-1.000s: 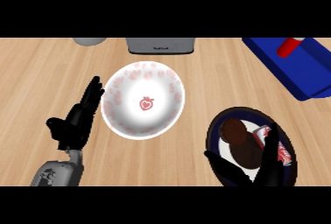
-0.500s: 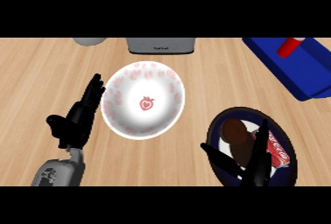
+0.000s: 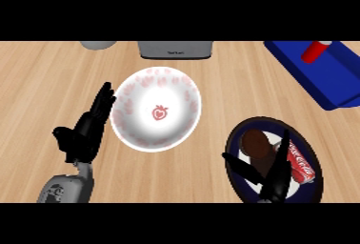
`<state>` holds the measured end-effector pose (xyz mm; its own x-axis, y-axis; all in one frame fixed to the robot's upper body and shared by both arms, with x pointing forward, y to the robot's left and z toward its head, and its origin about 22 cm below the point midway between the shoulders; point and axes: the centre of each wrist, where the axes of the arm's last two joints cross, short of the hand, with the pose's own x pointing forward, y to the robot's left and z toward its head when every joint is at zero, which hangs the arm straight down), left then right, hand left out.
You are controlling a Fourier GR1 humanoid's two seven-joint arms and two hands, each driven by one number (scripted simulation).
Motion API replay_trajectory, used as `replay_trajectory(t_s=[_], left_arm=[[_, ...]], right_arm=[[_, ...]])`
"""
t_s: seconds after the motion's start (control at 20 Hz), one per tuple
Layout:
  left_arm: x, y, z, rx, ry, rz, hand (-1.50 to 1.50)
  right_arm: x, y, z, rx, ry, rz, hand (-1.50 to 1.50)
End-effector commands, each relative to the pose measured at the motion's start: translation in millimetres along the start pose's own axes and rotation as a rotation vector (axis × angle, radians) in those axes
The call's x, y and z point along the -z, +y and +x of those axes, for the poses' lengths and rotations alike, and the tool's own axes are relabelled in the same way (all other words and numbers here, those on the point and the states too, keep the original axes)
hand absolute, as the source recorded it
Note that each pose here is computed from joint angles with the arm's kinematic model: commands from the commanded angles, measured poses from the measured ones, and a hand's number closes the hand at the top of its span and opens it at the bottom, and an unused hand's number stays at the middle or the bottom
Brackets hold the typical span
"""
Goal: Pick the cupcake from the plate and place it in the bowl
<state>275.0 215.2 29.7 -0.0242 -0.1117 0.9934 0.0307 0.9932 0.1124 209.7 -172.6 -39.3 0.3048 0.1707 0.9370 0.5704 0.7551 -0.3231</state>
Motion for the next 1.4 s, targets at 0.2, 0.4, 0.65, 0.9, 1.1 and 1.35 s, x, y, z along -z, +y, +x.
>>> replay_trajectory(t_s=[0.2, 0.4, 0.65, 0.9, 1.1, 1.35], left_arm=[[-4.3, -10.7, 5.9, -0.024, 0.013, -0.013, 0.0], [-10.4, -0.4, 13.4, 0.01, -0.017, 0.012, 0.0], [-8.5, -7.5, -5.9, 0.006, -0.01, -0.019, 0.0], [-0.8, -13.3, -18.6, 0.001, -0.007, 0.018, 0.0], [-2.9, -5.5, 1.7, -0.002, 0.007, 0.005, 0.0], [6.7, -25.8, 9.7, -0.013, -0.041, -0.119, 0.0]], right_arm=[[10.1, 11.2, -7.9, -0.093, 0.051, 0.024, -1.5], [35.7, 28.5, -8.5, -0.109, 0.009, 0.081, 1.5], [18.2, 28.3, -21.8, -0.279, -0.114, 0.17, 1.5], [11.6, 43.0, -12.3, -0.189, -0.127, 0.172, 1.5], [-2.6, 53.6, -28.2, -0.162, -0.171, 0.143, 1.5], [-46.2, 112.6, 45.7, -0.151, -0.32, 0.339, 1.5]])
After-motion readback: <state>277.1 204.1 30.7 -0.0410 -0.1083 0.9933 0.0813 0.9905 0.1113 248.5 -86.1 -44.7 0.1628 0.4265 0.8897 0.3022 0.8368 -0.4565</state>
